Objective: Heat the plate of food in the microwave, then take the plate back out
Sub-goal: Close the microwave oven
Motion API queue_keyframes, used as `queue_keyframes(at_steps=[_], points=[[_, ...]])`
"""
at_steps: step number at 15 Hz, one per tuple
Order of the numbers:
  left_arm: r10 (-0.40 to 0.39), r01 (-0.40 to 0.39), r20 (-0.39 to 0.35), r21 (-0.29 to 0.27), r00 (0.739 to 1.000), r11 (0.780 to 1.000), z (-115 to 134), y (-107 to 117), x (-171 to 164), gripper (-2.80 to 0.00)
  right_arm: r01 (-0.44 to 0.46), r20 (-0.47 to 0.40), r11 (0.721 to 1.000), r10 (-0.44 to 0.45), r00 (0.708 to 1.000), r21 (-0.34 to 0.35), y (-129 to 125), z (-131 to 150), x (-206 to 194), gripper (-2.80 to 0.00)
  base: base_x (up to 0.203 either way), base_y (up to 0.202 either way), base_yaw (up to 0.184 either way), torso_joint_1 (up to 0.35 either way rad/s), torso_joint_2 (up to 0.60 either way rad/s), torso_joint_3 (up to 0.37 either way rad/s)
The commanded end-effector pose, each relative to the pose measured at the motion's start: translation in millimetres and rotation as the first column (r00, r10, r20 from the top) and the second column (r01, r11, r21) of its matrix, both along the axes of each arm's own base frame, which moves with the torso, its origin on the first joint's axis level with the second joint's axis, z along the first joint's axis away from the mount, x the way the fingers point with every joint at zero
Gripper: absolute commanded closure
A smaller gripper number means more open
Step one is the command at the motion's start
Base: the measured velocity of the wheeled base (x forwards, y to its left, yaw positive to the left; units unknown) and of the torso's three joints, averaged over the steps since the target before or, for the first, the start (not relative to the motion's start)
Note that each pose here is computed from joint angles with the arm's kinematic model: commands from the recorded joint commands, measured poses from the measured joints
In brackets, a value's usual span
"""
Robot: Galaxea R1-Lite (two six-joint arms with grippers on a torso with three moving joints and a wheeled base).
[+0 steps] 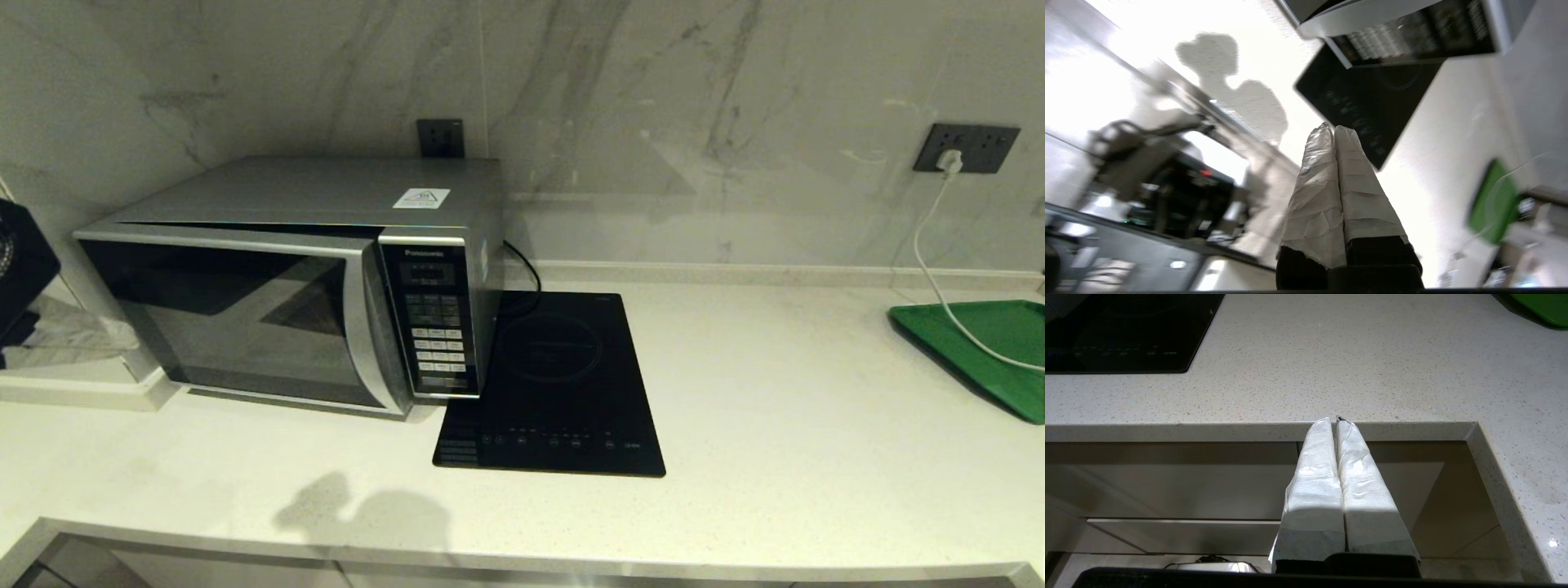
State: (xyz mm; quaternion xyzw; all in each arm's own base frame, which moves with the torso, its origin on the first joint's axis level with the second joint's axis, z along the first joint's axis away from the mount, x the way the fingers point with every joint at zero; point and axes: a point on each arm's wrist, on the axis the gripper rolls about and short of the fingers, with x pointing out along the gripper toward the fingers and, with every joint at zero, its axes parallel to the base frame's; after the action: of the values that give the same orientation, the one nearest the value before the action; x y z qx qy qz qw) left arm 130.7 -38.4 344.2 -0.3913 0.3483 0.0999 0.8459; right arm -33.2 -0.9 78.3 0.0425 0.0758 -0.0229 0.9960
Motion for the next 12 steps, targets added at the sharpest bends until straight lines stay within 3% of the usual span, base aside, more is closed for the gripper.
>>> queue_keyframes(at_steps=[1,5,9,12], points=[[-0.016,0.018,-0.024,0.052,1.0,0.998,-9,2,4,0.0,-0.001,-0.001,1.0,0.001,1.0,0.0,0,0,0,0.0,0.0,0.0,0.0,0.0,0.0,0.0],[0.006,0.002,-0.076,0.107,0.997,0.994,-32,-13,60,0.0,0.001,-0.001,1.0,-0.001,1.0,0.0,0,0,0,0.0,0.0,0.0,0.0,0.0,0.0,0.0],[0.017,-0.005,-0.094,0.125,0.995,0.992,-47,-22,92,0.0,0.001,-0.001,1.0,-0.001,1.0,0.0,0,0,0,0.0,0.0,0.0,0.0,0.0,0.0,0.0],[0.019,-0.014,-0.044,0.112,0.999,0.994,-47,-25,102,0.0,-0.001,-0.001,1.0,0.001,1.0,0.0,0,0,0,0.0,0.0,0.0,0.0,0.0,0.0,0.0]])
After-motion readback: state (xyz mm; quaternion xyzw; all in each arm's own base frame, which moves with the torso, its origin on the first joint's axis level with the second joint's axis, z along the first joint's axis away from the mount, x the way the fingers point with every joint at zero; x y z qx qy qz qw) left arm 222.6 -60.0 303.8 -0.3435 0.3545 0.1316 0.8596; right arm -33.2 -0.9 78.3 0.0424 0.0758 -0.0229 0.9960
